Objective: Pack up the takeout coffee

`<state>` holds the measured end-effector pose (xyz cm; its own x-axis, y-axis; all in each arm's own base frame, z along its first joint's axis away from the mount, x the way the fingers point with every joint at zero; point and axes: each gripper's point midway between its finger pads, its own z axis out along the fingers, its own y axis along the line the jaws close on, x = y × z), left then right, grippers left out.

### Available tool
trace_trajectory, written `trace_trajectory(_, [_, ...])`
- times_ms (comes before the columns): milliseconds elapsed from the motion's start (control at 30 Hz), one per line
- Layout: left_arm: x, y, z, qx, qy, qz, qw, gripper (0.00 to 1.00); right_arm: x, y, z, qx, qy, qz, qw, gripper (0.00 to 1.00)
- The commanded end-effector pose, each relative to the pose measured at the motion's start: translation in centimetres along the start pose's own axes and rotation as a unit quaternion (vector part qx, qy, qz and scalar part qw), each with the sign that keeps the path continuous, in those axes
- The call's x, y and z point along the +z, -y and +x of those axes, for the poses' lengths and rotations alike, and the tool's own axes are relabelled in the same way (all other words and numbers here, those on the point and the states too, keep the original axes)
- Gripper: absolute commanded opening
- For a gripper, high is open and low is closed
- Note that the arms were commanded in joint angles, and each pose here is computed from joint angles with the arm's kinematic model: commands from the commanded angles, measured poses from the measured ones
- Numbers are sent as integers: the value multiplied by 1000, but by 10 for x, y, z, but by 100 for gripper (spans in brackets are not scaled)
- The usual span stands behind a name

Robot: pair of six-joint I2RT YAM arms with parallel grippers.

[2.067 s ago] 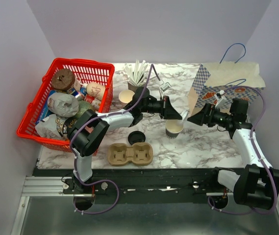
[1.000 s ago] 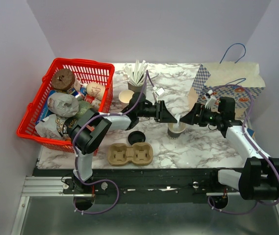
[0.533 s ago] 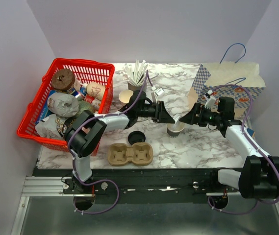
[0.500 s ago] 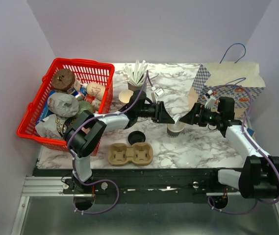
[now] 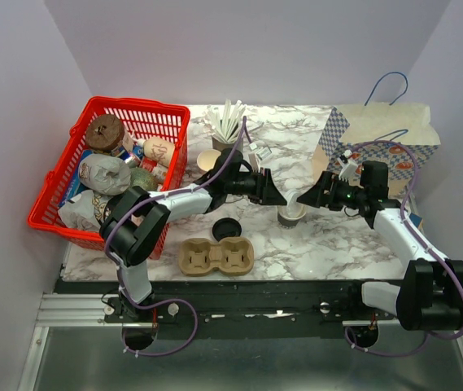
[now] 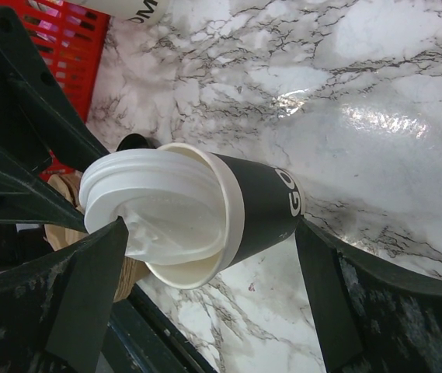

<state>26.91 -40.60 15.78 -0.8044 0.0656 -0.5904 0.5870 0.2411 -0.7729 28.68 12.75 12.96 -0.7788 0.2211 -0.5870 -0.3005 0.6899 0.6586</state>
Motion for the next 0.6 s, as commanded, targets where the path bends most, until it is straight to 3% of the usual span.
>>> trace_trajectory(0, [-6, 8, -22, 41, 22, -19, 999, 49, 3, -1, -11, -10, 13, 4, 1000, 97])
trace_trajectory(567, [-12, 2, -26, 65, 26, -58, 996, 52, 10, -9, -12, -10, 5, -14, 1000, 96])
